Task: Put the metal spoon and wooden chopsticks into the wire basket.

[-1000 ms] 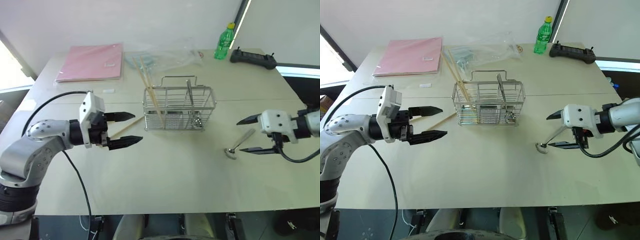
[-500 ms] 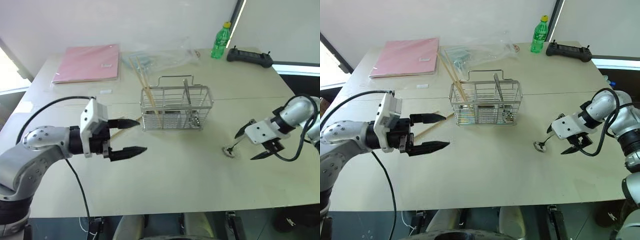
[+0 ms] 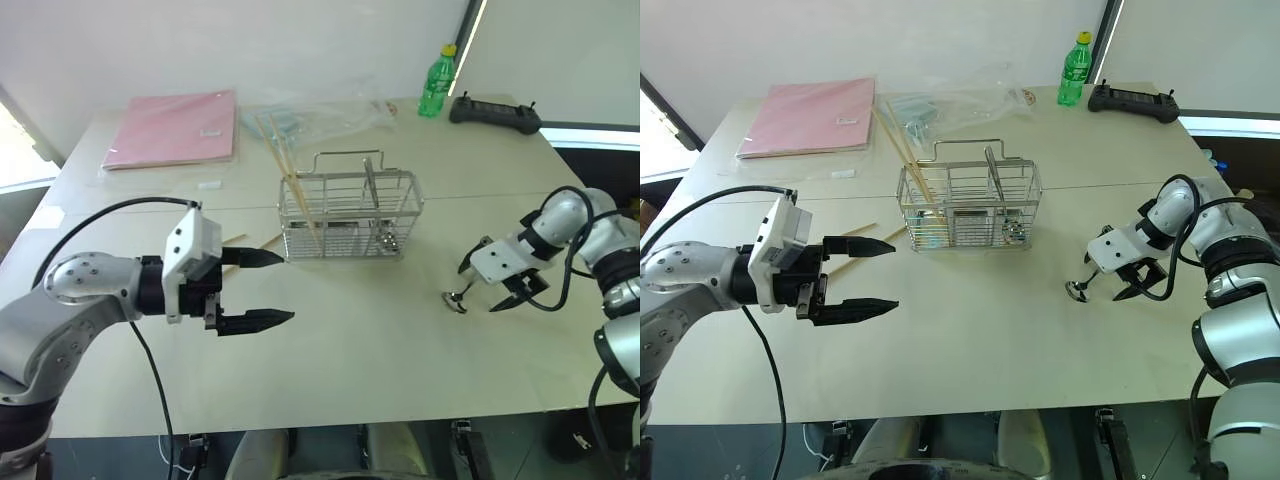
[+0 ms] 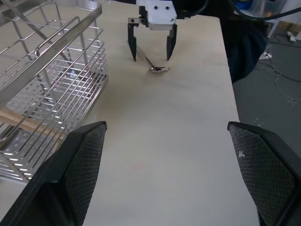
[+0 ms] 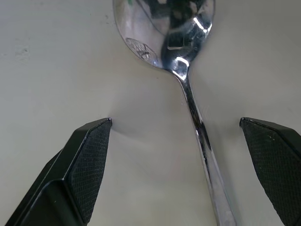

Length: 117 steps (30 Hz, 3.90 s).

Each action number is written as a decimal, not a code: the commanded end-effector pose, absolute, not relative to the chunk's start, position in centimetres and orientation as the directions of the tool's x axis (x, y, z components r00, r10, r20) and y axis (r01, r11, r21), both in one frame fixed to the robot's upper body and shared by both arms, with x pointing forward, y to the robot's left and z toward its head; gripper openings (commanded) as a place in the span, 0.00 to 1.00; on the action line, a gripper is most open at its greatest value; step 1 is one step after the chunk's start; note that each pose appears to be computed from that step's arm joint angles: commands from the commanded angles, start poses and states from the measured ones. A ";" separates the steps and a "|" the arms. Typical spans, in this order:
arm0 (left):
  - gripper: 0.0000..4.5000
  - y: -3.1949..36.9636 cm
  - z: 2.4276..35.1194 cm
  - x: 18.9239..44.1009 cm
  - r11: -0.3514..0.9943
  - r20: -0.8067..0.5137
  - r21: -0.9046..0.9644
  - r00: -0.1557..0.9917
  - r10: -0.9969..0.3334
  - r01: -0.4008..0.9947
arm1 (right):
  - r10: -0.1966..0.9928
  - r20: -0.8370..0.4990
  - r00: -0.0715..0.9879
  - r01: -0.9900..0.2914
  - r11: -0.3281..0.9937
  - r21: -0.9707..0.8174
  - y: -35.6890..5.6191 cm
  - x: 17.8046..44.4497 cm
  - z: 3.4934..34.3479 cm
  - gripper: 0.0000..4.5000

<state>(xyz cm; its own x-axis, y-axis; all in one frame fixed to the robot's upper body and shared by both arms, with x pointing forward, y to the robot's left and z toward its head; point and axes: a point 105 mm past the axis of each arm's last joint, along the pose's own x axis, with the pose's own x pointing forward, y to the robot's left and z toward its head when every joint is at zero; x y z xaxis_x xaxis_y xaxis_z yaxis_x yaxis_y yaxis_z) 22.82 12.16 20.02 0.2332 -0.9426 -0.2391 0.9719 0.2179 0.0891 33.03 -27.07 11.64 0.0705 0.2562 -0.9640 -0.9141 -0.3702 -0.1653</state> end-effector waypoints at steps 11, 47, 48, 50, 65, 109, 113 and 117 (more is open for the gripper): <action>0.99 12.1 20.7 22.4 0.200 -0.235 0.122 0.224 -0.946 0.972 | 0.277 -0.956 0.099 -0.898 -0.388 -0.205 -25.7 34.1 11.9 0.94; 1.00 12.2 22.6 26.3 0.149 -0.219 0.212 0.195 -0.956 0.966 | 0.885 -0.415 0.209 -0.893 -0.001 -0.451 -16.6 24.4 25.9 0.01; 1.00 12.1 22.7 26.4 0.145 -0.218 0.215 0.192 -0.957 0.966 | 0.906 -0.354 0.234 -0.896 0.060 -0.440 -16.2 24.5 27.0 0.01; 1.00 12.0 22.7 26.7 0.138 -0.214 0.220 0.186 -0.959 0.966 | 0.936 -0.144 0.320 -0.876 0.235 -0.421 -15.1 25.4 30.2 0.01; 1.00 11.7 23.6 27.7 0.164 -0.173 0.258 0.212 -0.962 0.952 | 0.682 0.278 0.676 -0.692 0.718 -0.080 -10.8 33.5 30.6 0.01; 1.00 12.5 27.1 31.1 0.345 -0.002 0.345 0.368 -0.930 0.873 | 0.549 0.330 0.768 -0.549 0.830 -0.101 -15.3 33.3 32.7 0.01; 1.00 12.6 27.1 31.1 0.344 -0.005 0.346 0.368 -0.930 0.873 | 0.545 0.330 0.771 -0.548 0.831 -0.095 -15.8 32.4 33.1 0.01; 1.00 12.6 27.0 31.1 0.341 -0.008 0.347 0.366 -0.930 0.873 | 0.548 0.316 0.775 -0.559 0.827 -0.065 -15.9 31.7 32.8 0.01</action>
<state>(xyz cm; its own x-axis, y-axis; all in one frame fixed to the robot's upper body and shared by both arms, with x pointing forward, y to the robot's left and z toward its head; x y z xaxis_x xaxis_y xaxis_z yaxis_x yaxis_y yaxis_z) 31.34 12.42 25.84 0.3662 -0.9302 -0.0252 0.8911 0.3427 0.2974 32.87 -15.71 31.57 0.7929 0.5440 0.2745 -0.5557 0.8304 -0.0403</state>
